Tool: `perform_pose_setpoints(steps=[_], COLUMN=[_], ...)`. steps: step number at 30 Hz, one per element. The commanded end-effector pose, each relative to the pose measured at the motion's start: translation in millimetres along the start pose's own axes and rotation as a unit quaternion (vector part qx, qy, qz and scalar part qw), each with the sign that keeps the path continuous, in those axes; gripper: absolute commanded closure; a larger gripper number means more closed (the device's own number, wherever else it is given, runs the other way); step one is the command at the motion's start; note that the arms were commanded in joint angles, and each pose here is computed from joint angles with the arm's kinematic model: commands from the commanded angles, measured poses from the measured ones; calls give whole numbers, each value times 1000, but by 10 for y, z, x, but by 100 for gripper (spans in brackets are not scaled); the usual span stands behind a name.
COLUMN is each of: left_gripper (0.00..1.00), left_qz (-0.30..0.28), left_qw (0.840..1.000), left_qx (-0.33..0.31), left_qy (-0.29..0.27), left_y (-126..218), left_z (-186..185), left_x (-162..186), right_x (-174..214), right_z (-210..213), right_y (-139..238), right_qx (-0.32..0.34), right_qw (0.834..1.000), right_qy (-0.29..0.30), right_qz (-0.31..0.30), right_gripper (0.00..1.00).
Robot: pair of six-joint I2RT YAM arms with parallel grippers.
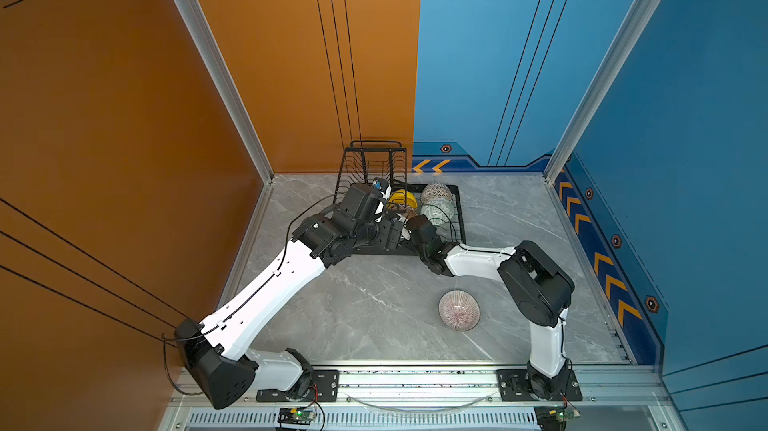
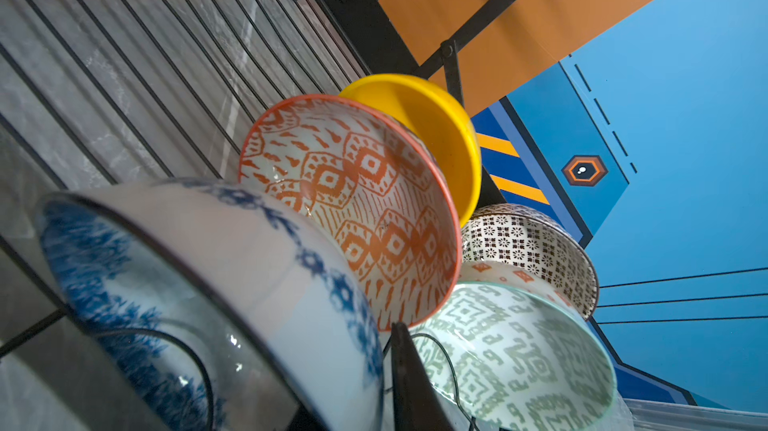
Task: Load the bowls into the dish rack
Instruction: 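Press the blue-and-white bowl upright into the rack slot with the right gripper, then open the right gripper to release the bowl in the rack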
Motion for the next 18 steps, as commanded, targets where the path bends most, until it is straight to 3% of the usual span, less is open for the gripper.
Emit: perform_pose_setpoints(steps=[1, 8, 11, 18], left_gripper=[2, 2, 2, 2], left_qz=[8, 7, 6, 4], left_qw=[1000, 1000, 1000, 1000], left_qx=[12, 13, 12, 14], left_qy=[0, -1, -2, -2], left_y=[-2, -3, -4, -3], left_z=[-46, -59, -60, -70], left_x=[23, 24, 24, 17], right_x=[-128, -164, -167, -151], right_z=[-102, -161, -173, -208], right_y=[115, 185, 219, 299], right_qx=[2, 6, 2, 1], right_qw=[1000, 1000, 1000, 1000], right_qy=[-9, -7, -5, -1], right_qz=[-12, -16, -13, -12], right_gripper=[77, 63, 43, 11])
Point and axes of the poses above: each gripper's point midway between its finger pads, its own y axis back along the fingers, its own z axis along the line the jaws close on, x = y × z, the point moved 7 cm from there along y, back along the fingers, and after that the axes turned 3 degrees about -y, right-handed, at the moved point
